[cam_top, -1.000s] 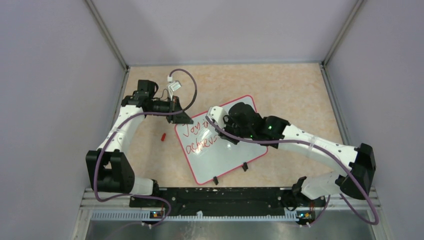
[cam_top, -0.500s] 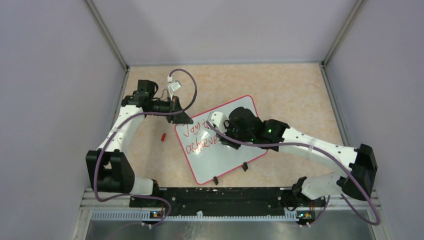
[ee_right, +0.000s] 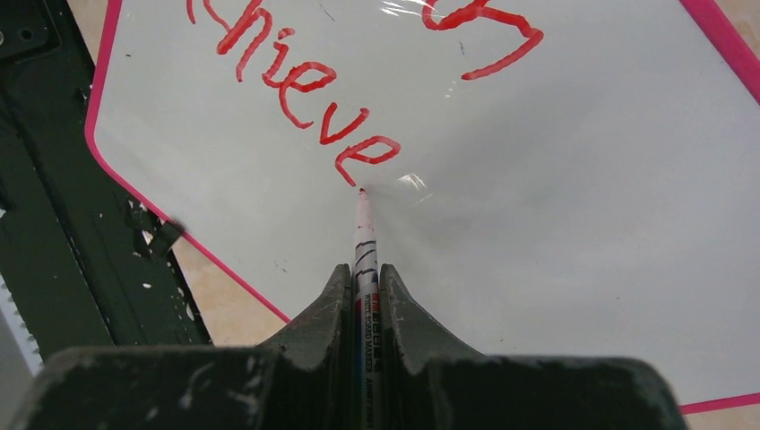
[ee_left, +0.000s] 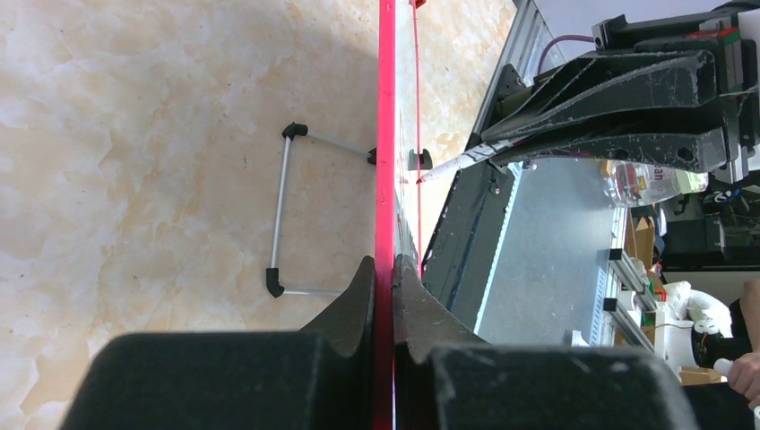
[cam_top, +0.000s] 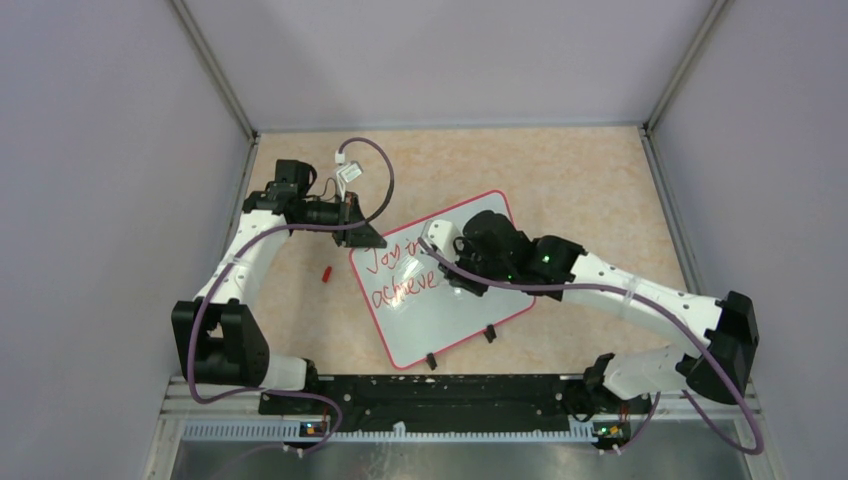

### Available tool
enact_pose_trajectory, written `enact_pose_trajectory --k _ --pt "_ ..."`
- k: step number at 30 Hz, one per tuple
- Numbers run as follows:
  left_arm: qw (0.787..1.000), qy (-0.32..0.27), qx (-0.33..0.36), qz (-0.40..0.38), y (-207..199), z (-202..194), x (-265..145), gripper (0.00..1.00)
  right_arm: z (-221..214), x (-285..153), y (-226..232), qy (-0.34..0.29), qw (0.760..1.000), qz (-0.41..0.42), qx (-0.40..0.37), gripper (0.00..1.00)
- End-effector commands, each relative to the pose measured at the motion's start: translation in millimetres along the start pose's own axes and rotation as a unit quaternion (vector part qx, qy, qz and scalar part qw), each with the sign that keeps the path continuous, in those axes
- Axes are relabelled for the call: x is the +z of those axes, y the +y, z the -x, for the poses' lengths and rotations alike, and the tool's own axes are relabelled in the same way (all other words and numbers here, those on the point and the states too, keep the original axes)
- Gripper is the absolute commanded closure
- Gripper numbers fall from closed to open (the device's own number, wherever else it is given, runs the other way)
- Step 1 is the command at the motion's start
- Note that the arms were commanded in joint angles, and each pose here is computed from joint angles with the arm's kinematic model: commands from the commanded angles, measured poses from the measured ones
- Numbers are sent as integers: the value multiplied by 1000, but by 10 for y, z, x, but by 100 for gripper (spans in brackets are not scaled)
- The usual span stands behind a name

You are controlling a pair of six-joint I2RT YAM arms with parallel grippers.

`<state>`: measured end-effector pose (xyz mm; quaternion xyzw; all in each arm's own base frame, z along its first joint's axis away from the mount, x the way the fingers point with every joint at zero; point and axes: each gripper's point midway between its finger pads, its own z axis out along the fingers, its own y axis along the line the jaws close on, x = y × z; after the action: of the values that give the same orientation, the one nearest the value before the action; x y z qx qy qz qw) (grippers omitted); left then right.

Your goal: Write a sentence on the whiteboard

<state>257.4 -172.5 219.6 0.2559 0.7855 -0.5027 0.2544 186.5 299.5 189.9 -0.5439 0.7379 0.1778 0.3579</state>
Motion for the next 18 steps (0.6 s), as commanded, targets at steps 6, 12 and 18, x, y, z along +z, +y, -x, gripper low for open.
enact_pose_trajectory --k 6,12,18 --pt "999 9 18 50 177 -47 -32 100 299 -158 -245 -53 998 -19 32 100" --pt "999 9 18 50 175 -47 -34 100 312 -119 -268 -56 998 -23 34 100" --pt "999 8 18 50 163 -47 -37 100 353 -104 -301 -60 997 -30 35 100"
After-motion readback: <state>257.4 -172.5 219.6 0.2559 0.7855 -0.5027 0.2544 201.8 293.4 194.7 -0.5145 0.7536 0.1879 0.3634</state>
